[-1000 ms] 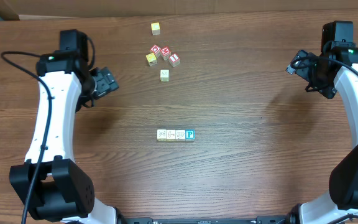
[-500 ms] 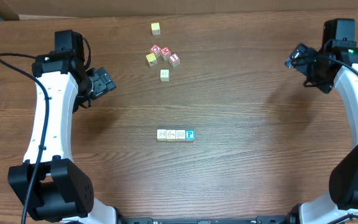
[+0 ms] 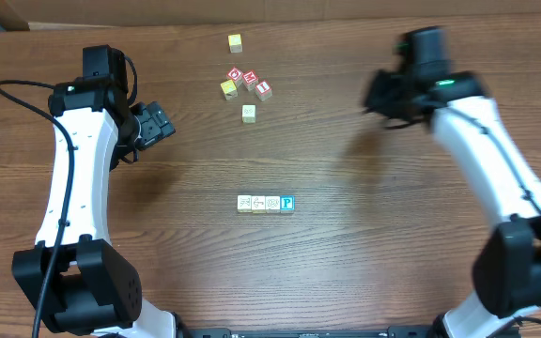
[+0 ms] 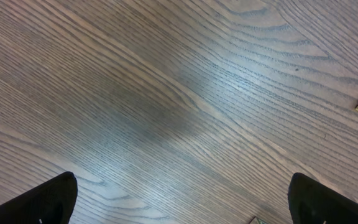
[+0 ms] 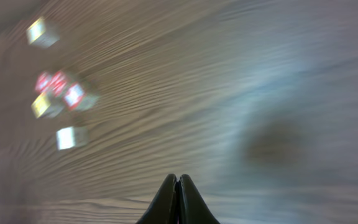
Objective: Flip 5 blocks
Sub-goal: 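Reach the right gripper to the far cluster and grasp the 6 block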
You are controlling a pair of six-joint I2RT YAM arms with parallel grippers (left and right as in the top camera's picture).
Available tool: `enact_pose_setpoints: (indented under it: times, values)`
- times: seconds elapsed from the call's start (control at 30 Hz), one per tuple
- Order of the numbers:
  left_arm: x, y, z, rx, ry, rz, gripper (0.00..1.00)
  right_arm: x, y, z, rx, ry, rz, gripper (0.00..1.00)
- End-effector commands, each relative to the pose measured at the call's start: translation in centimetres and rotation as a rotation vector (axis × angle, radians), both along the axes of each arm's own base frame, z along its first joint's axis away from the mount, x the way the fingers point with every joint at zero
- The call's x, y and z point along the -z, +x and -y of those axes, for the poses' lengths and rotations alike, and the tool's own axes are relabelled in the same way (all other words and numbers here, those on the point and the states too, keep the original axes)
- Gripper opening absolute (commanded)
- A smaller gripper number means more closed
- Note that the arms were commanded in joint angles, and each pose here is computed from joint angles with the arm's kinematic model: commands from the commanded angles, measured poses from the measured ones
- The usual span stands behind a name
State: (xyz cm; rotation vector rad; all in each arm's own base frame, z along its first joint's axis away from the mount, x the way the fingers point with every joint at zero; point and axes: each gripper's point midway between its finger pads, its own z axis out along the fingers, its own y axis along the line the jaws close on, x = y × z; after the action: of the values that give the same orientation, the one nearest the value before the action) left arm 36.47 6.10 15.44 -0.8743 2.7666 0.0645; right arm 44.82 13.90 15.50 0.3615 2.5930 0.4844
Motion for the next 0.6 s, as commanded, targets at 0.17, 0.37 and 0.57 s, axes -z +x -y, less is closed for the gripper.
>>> enact_pose_setpoints:
  times: [0.17,0.37,0.57]
  values:
    - [-1.0,0.3,0.2,-0.006,-0.006,0.035,1.00,2.0,-0.4,-13.9,-0.167,-0.064,0.169,0.25]
    - [-1.0,0.3,0.2,-0.006,-0.006,0.035,1.00,4.7,0.5,-17.9,-0.141,-0.181,0.302,0.53]
    - [-1.0,0.3,0.2,-0.006,-0.005,0.035,1.00,7.3,2.0,-19.7,-0.140,-0.154,0.352,0.59]
